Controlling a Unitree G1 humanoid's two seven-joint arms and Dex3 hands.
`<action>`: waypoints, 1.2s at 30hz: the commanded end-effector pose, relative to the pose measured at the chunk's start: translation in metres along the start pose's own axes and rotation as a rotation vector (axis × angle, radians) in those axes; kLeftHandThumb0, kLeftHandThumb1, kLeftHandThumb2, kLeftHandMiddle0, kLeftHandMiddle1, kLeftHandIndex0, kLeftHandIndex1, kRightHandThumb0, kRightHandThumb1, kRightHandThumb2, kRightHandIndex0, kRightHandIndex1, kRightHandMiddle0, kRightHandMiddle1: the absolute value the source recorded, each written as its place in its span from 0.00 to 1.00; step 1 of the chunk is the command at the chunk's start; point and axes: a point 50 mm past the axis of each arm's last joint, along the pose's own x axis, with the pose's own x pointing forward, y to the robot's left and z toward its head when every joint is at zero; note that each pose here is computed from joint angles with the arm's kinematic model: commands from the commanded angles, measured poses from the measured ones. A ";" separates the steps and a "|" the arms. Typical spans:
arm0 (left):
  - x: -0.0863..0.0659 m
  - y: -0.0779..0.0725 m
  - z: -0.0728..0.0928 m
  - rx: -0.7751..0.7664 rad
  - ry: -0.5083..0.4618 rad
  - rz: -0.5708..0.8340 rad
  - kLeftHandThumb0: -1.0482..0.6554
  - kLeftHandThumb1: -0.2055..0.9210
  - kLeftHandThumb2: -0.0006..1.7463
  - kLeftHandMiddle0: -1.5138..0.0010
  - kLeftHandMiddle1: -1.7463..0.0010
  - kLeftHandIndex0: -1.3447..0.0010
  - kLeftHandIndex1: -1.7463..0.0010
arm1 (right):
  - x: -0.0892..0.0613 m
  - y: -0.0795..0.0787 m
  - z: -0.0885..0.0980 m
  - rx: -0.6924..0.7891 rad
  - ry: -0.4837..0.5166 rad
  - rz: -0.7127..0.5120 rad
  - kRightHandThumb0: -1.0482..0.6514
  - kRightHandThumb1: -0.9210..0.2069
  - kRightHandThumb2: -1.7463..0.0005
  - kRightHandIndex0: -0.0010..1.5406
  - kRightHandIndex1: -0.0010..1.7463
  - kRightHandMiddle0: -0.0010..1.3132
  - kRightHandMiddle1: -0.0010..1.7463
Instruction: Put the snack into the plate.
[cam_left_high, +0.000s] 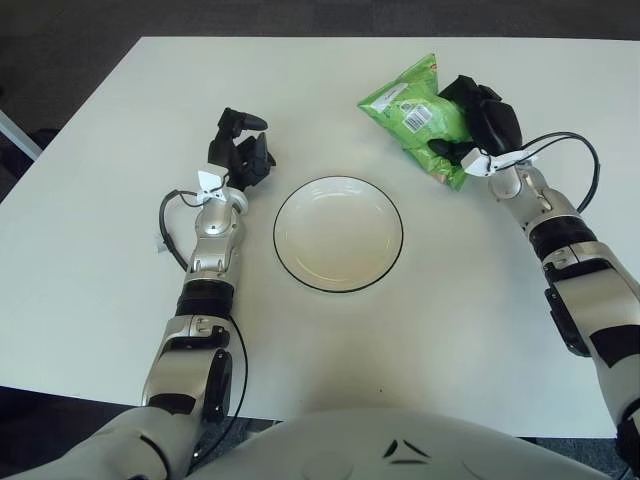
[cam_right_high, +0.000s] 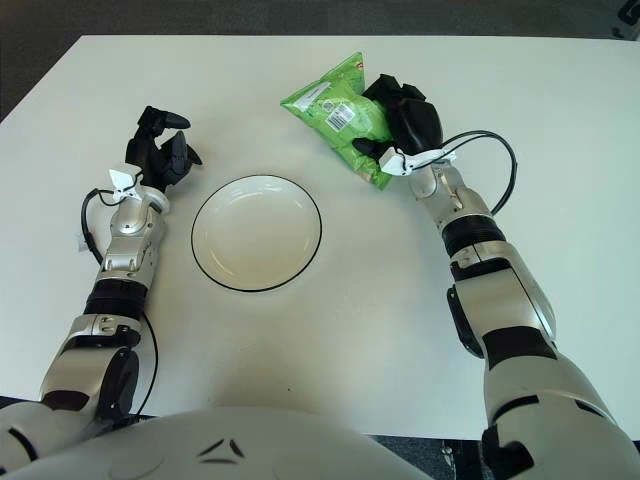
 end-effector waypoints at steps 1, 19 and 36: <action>-0.032 0.000 -0.038 -0.012 0.152 0.018 0.40 0.85 0.42 0.45 0.00 0.77 0.00 | -0.012 0.006 -0.004 0.059 0.020 0.013 0.62 0.52 0.26 0.36 1.00 0.34 0.98; -0.031 0.002 -0.039 -0.013 0.152 0.017 0.40 0.85 0.42 0.45 0.00 0.77 0.00 | 0.006 -0.028 0.034 0.117 -0.238 -0.155 0.62 0.54 0.24 0.37 1.00 0.34 0.99; -0.030 0.003 -0.040 -0.010 0.149 0.020 0.40 0.85 0.42 0.45 0.00 0.77 0.00 | 0.020 -0.046 0.080 0.282 -0.358 -0.087 0.82 0.38 0.38 0.30 1.00 0.39 1.00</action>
